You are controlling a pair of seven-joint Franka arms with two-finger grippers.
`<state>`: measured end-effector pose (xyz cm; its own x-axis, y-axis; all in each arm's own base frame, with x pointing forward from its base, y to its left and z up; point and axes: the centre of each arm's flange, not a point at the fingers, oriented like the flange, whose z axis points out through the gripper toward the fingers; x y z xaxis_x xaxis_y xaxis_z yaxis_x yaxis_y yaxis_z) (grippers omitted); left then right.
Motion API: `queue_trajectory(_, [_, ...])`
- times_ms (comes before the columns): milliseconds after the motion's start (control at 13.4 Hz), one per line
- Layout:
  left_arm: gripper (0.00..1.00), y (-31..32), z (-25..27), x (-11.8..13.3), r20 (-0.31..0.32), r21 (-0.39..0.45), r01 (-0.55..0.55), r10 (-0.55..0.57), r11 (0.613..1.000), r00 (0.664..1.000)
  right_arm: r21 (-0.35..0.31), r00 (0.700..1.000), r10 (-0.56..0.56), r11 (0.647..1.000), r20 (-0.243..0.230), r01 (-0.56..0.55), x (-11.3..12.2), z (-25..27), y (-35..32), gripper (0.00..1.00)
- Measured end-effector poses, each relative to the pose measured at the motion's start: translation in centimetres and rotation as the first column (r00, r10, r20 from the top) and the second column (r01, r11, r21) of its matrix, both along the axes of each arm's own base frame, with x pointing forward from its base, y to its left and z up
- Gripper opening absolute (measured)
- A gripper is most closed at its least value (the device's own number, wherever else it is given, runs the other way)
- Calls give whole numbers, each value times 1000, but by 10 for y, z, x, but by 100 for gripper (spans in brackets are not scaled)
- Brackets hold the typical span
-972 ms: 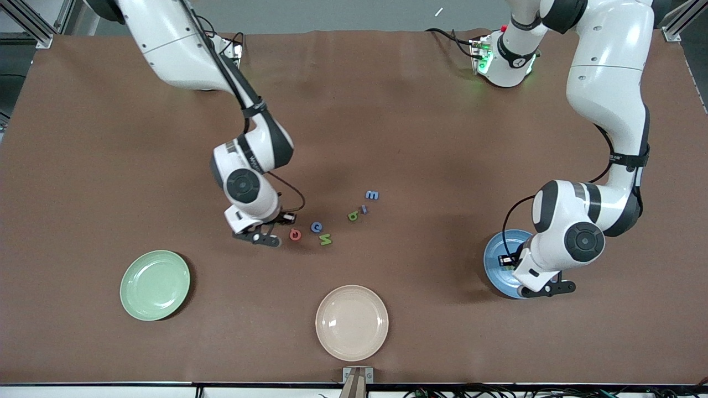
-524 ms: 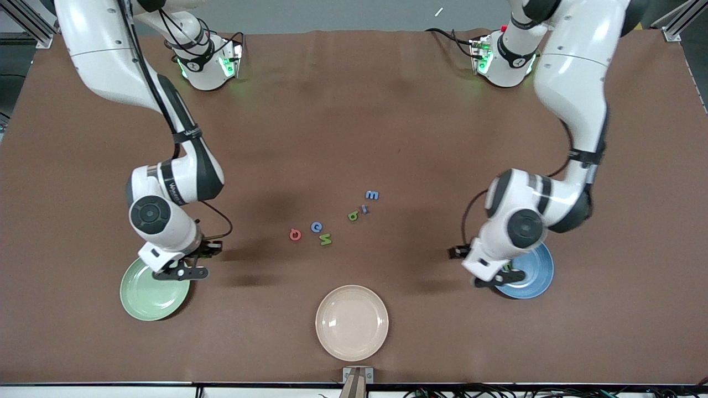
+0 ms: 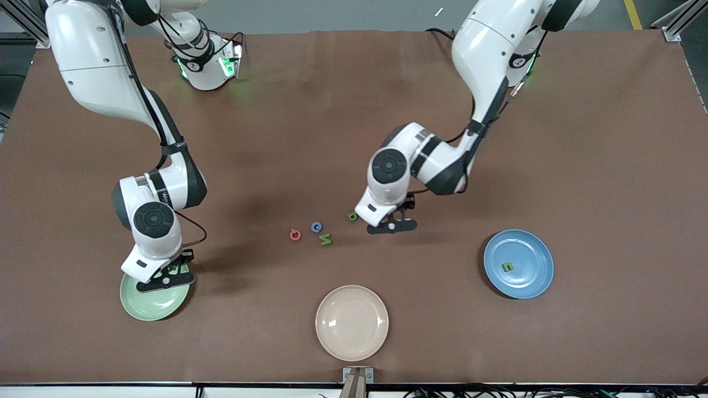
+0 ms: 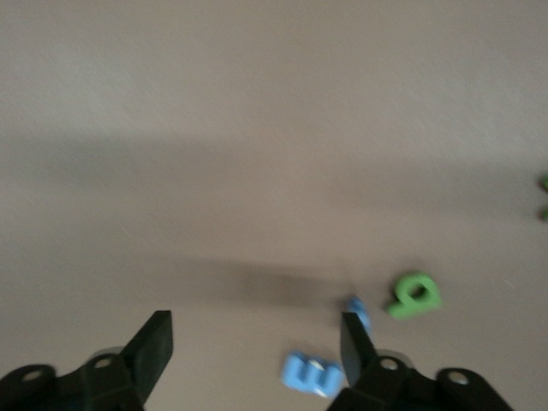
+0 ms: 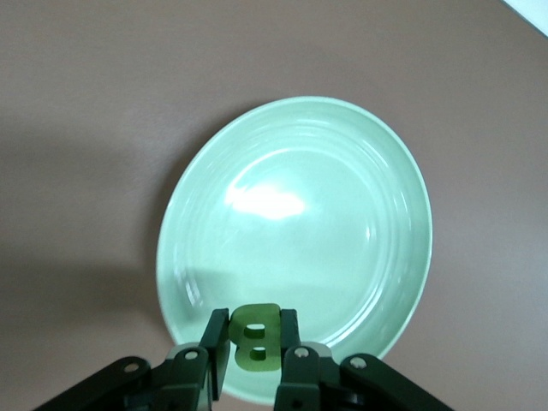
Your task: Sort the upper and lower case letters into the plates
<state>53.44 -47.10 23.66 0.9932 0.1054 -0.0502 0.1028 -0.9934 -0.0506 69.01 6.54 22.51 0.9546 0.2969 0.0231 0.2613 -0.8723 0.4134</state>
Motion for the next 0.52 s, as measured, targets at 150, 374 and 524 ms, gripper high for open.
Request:
queue_trajectory(150, [73, -16, -9, -15, 3, 3, -33, 33, 999, 999, 3, 1000, 4, 1000, 6, -4, 2, -9, -7, 30])
queue_trajectory(374, [60, -28, -36, -23, 18, -14, -51, 51, 999, 999, 6, 1000, 5, 1000, 19, -5, 6, -5, -6, 52])
queue_trajectory(524, [58, -28, -49, -23, 21, -18, -54, 54, 998, 998, 20, 999, -1, 1000, 44, 0, 12, 6, -2, 61])
